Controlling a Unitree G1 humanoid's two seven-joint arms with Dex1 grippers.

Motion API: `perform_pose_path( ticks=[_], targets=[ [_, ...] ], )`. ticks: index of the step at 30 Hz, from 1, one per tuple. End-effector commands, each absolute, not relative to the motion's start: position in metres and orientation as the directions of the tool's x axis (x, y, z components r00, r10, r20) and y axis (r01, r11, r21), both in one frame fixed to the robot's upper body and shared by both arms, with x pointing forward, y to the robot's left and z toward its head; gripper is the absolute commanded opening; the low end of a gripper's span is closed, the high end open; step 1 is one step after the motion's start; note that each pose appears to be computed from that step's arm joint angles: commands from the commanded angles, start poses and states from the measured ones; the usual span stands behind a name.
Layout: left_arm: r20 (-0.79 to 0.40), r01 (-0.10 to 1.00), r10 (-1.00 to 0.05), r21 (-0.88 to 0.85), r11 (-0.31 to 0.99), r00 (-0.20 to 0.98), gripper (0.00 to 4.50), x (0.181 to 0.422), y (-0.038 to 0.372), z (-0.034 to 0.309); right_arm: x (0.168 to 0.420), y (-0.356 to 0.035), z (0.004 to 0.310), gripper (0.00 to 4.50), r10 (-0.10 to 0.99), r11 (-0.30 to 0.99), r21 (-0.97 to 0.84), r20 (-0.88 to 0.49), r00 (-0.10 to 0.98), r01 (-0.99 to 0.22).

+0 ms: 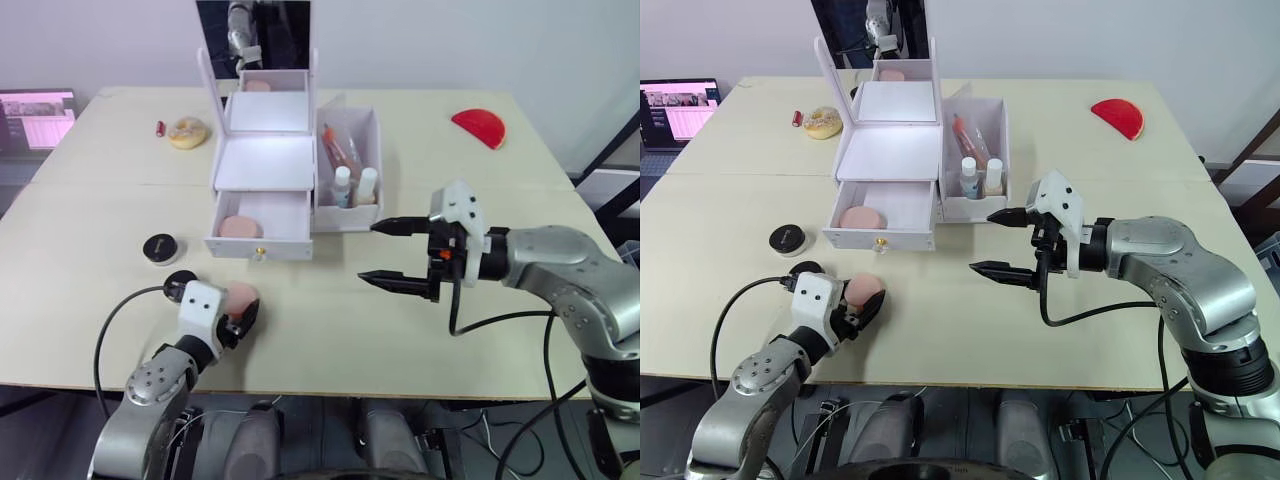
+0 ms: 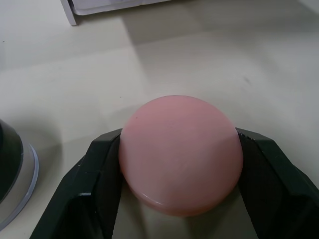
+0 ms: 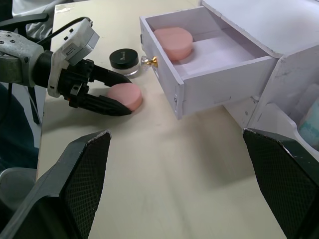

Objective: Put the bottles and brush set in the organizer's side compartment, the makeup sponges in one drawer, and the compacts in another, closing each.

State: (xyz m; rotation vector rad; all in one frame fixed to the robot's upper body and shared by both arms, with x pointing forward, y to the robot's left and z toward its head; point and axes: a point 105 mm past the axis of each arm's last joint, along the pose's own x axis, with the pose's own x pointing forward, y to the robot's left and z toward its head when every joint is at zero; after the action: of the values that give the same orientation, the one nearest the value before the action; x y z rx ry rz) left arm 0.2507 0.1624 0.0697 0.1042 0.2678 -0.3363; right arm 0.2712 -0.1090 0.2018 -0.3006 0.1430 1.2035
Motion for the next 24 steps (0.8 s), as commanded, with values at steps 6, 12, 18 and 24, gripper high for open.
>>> perform_pose_path(
  ticks=[6,12,18,24],
  targets=[
    [-0.159,0.47,-0.455,0.078,0.879,0.876,2.68,0.232,0.175,0.125,0.269,-0.111,0.215,4.5,0.898,0.324,-0.213,-0.237,0.371,-0.922],
    [-0.184,0.671,-0.652,0.065,0.739,0.736,2.68,0.205,0.199,0.166,0.272,-0.119,0.215,4.5,0.887,0.349,-0.223,-0.236,0.398,-0.91],
    [-0.204,0.756,-0.734,0.046,0.654,0.647,2.68,0.215,0.226,0.207,0.274,-0.125,0.216,4.5,0.878,0.372,-0.231,-0.228,0.422,-0.899],
    [-0.146,0.816,-0.803,0.079,0.573,0.578,2.68,0.25,0.214,0.229,0.267,-0.13,0.219,4.5,0.885,0.36,-0.234,-0.222,0.41,-0.903]
  ],
)
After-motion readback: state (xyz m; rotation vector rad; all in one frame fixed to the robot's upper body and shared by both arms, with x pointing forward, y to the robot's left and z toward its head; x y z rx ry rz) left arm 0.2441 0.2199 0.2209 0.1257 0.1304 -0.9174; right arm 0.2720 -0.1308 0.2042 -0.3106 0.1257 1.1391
